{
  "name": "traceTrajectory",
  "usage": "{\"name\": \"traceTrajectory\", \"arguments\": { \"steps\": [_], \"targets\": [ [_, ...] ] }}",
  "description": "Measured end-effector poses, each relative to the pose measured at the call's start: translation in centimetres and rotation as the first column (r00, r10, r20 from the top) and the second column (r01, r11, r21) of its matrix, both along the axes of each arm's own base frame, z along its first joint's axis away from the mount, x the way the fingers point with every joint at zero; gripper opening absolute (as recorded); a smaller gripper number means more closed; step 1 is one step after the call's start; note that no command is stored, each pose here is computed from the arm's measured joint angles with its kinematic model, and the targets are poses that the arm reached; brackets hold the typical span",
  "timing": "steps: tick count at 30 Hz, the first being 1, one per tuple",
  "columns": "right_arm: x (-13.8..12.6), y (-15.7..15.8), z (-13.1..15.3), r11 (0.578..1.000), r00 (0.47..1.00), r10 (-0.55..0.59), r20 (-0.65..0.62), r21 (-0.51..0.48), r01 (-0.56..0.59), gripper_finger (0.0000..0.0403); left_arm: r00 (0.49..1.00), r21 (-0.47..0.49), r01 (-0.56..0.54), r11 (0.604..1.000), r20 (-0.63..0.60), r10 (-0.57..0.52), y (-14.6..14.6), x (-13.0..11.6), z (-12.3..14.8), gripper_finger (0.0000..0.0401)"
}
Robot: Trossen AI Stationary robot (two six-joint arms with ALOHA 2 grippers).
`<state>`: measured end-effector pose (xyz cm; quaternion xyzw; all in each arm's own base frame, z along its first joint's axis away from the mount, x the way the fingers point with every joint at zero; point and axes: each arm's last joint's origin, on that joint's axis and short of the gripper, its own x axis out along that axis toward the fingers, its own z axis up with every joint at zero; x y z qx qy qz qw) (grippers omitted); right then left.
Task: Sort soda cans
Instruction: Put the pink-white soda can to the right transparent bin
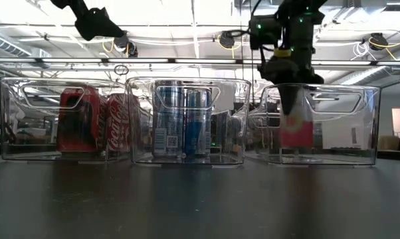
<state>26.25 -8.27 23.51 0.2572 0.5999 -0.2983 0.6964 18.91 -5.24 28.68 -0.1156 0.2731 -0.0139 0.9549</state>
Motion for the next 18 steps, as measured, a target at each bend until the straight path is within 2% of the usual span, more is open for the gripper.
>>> {"name": "traceTrajectory", "arguments": {
  "steps": [6, 13, 18],
  "targets": [
    [-0.35, -0.19, -0.73, 0.999, 0.999, 0.032, -0.022, -0.003, -0.032, 0.0296, 1.0, -0.033, -0.029, 0.999, 0.001, 0.029, 0.03, 0.0, 0.04, 0.0388],
    [-0.12, -0.27, -0.69, 0.999, 0.999, 0.036, 0.001, -0.014, -0.036, 0.0336, 1.0, -0.033, -0.03, 0.999, -0.001, 0.03, 0.03, -0.01, 0.03, 0.0388],
    [-0.07, -0.29, -0.67, 1.0, 1.0, 0.018, 0.009, -0.014, -0.017, 0.0345, 1.0, -0.025, -0.026, 0.999, -0.005, 0.026, 0.04, -0.04, -0.01, 0.0388]
  ]
}}
